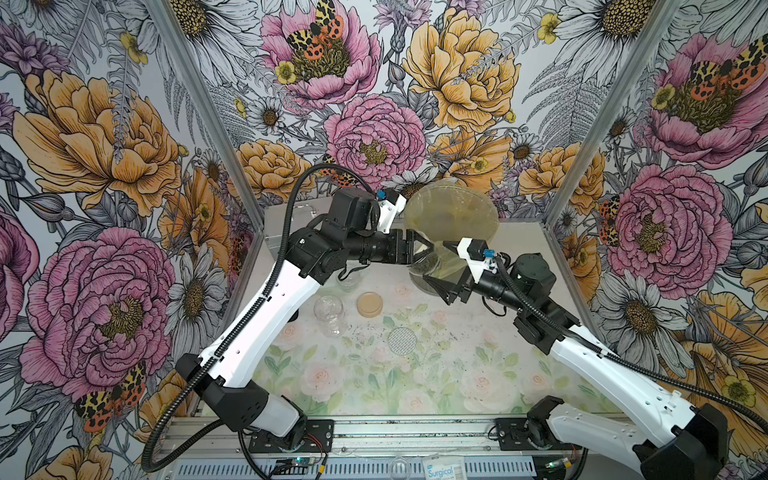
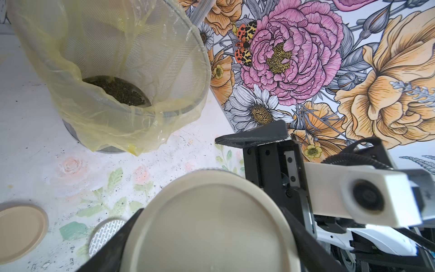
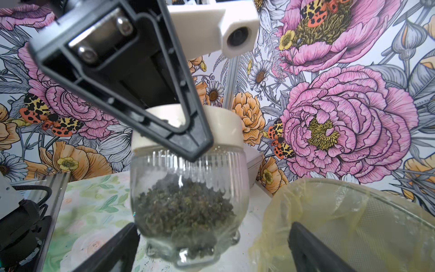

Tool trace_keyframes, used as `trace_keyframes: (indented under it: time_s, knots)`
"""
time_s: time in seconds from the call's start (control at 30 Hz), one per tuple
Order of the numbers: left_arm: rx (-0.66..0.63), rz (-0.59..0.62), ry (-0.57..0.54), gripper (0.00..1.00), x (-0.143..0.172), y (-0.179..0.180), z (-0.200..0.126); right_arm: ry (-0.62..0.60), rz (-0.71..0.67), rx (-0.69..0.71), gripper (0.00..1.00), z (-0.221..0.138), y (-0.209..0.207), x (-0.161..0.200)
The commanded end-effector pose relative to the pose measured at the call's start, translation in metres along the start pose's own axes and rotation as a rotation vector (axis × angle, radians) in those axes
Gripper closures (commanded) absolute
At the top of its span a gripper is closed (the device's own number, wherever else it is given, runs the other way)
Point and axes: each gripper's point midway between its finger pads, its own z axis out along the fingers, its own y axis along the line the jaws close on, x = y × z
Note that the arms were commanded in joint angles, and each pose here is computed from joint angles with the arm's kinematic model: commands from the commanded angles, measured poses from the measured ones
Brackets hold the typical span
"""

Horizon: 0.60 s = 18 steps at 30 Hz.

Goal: Empty moldy tea leaves from jars
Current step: Adjust the jar.

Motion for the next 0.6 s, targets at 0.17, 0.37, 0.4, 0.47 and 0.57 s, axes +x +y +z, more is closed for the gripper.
trace_keyframes:
  time_s: [0.17, 0.37, 0.4, 0.47, 0.57]
  knots:
    - [0.137, -0.045, -0.068, 0.61, -0.019, -0.027, -0.012, -0.190, -0.076, -0.043, 0.05, 0.012, 0.002, -0.031]
    - [0.160, -0.097, -0.086, 0.61, -0.025, -0.026, -0.011, -0.240, -0.090, -0.069, 0.18, 0.021, 0.005, -0.039]
    - [0.162, -0.105, -0.090, 0.61, -0.026, -0.024, -0.011, -0.245, -0.089, -0.068, 0.21, 0.022, 0.005, -0.040]
    - [0.162, -0.112, -0.094, 0.61, -0.027, -0.022, -0.011, -0.256, -0.088, -0.068, 0.25, 0.022, 0.005, -0.042]
    - [0.162, -0.113, -0.096, 0.61, -0.027, -0.022, -0.012, -0.260, -0.085, -0.068, 0.25, 0.023, 0.005, -0.043]
